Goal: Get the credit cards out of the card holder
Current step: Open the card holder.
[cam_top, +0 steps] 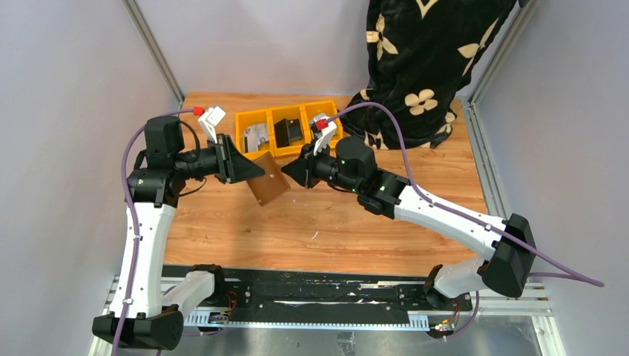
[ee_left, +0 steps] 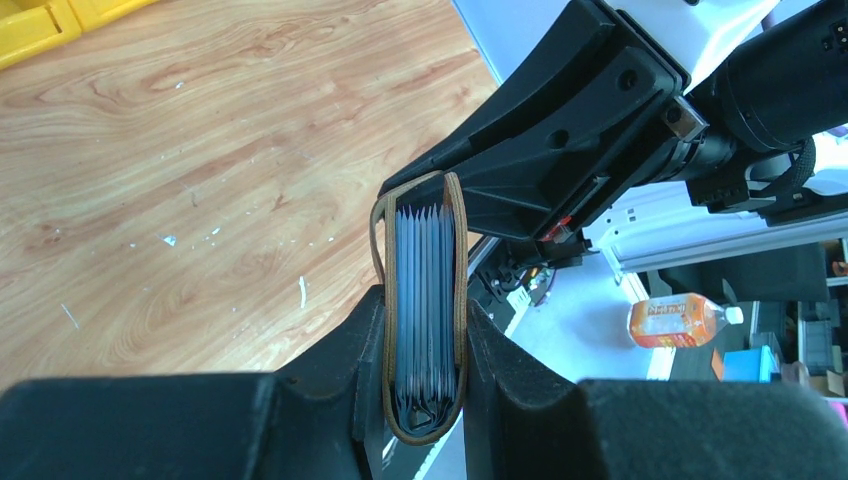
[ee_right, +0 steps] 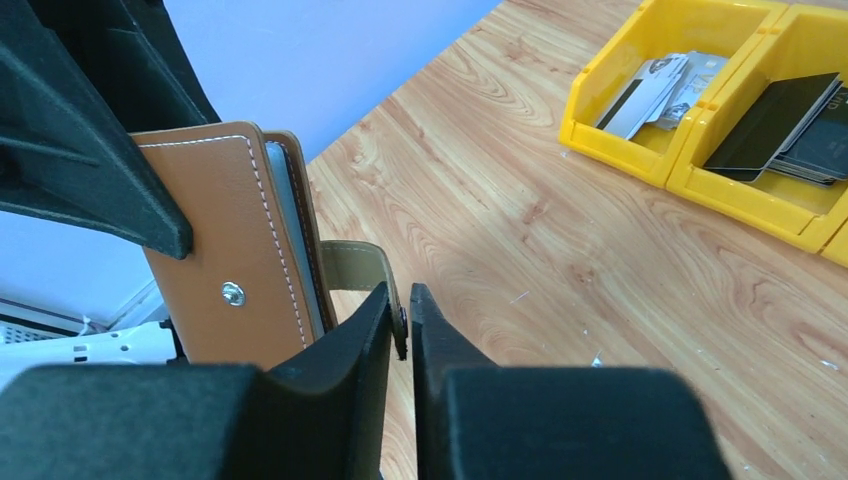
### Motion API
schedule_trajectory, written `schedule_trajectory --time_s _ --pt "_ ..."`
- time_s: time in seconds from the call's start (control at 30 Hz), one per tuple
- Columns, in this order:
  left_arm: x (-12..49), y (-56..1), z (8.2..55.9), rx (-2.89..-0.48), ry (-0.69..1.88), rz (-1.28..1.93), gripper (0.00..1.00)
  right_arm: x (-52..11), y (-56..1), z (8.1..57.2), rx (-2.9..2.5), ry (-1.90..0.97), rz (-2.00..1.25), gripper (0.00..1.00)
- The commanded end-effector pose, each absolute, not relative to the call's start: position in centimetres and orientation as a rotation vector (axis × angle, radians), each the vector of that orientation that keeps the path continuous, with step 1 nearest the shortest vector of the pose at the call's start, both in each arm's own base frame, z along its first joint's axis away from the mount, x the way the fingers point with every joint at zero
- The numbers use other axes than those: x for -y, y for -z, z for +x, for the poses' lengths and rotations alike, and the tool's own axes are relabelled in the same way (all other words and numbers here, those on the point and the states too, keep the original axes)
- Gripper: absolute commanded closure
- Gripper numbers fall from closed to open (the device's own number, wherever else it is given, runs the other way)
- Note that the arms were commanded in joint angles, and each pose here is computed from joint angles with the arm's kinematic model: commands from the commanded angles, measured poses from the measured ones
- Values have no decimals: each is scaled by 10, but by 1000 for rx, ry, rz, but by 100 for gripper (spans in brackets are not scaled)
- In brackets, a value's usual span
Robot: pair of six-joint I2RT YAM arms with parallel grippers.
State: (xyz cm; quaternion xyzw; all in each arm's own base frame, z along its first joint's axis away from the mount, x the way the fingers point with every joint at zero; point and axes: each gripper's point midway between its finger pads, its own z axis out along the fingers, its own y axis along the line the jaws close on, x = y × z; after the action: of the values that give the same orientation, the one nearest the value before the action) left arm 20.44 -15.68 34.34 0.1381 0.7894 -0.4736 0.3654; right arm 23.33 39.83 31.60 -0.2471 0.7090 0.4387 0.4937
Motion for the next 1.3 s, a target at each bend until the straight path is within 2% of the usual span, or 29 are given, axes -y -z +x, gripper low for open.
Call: schedule_trajectory --time_s 0.0,0.13,0.2,0.27,0.3,0.33,0.37,0.4,0.47,0.5,0.67,0.9,1.17,1.27 --pt "161 -358 195 -1985 1248 392 100 -397 -337 232 -1670 -1095 -596 89" --pt "161 -356 195 -1990 1252 391 100 -399 -349 224 -1633 -1150 -613 92" --pt "161 -356 195 -1990 1253 390 100 -400 -351 222 -1627 -1163 -619 99" --pt "161 -355 196 -1993 1253 390 100 -398 -353 222 -1622 -1160 -616 100" --pt "161 -354 196 -1994 1249 388 95 -397 -354 222 -1617 -1153 -614 100" --pt "160 -351 197 -2001 1245 382 80 -395 -356 222 -1608 -1141 -618 100" --pt "160 -349 197 -2004 1237 380 59 -393 -359 222 -1601 -1134 -619 100" --pt "159 -346 198 -2009 1232 378 42 -392 -362 222 -1590 -1121 -630 100" --pt "157 -339 199 -2021 1209 368 22 -389 -368 220 -1580 -1103 -656 100" --pt "156 -337 200 -2026 1201 365 19 -388 -373 219 -1570 -1095 -671 100" --pt "156 -323 197 -2025 1185 413 15 -385 -377 212 -1562 -1023 -759 100" --pt "142 -319 195 -1909 943 573 13 -384 -379 199 -1559 -797 -910 100" --pt "144 -330 173 -1790 897 668 13 -385 -399 213 -1616 -469 -733 100" --pt "146 -330 160 -1754 908 701 9 -396 -401 211 -1638 -401 -704 100"
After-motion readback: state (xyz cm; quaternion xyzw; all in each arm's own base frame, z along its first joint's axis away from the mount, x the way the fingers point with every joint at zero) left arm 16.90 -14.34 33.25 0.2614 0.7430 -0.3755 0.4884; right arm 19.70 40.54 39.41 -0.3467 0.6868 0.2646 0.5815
